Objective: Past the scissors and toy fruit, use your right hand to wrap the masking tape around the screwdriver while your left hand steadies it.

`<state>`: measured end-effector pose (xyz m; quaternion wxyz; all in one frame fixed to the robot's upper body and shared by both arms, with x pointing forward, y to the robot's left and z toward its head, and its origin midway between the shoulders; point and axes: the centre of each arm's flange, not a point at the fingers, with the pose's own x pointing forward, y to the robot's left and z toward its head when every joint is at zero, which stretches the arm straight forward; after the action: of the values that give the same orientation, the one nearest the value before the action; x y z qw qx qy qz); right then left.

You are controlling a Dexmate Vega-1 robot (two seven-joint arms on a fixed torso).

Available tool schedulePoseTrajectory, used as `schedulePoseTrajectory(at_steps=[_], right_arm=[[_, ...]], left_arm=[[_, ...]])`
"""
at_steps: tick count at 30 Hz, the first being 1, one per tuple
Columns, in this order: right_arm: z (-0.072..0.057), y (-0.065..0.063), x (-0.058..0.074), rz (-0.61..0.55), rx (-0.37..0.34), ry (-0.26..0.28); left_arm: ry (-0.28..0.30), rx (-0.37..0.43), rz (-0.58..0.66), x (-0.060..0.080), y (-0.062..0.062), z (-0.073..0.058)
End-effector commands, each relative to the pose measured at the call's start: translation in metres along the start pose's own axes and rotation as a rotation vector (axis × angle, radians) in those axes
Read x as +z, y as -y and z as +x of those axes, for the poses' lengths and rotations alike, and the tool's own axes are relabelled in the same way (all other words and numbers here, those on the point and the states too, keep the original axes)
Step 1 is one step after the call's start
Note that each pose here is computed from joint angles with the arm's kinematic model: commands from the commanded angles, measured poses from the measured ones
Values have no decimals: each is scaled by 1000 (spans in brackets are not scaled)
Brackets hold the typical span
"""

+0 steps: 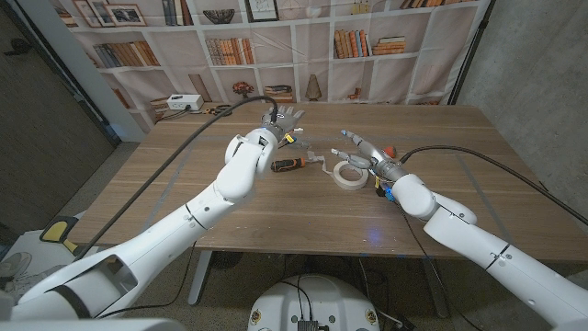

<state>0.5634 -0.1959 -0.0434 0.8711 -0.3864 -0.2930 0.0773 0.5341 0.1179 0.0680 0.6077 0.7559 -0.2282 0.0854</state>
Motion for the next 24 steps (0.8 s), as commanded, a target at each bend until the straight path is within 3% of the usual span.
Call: schedulePoseTrajectory(at_steps=[1, 8, 12, 20, 24], right_arm=[[1, 22, 5, 321, -129, 200], [5, 36, 14, 442, -175, 288], [8, 41, 17, 507, -186, 320], [13, 45, 10, 672, -197, 349], [13, 48, 4, 727, -220, 328]], left_arm=[[83, 196, -566, -37, 9, -16], [171, 213, -852, -54, 24, -17], [232, 178, -1045, -65, 35, -14], [337, 86, -1364, -82, 62, -3], [433, 2, -1501, -89, 78, 7]])
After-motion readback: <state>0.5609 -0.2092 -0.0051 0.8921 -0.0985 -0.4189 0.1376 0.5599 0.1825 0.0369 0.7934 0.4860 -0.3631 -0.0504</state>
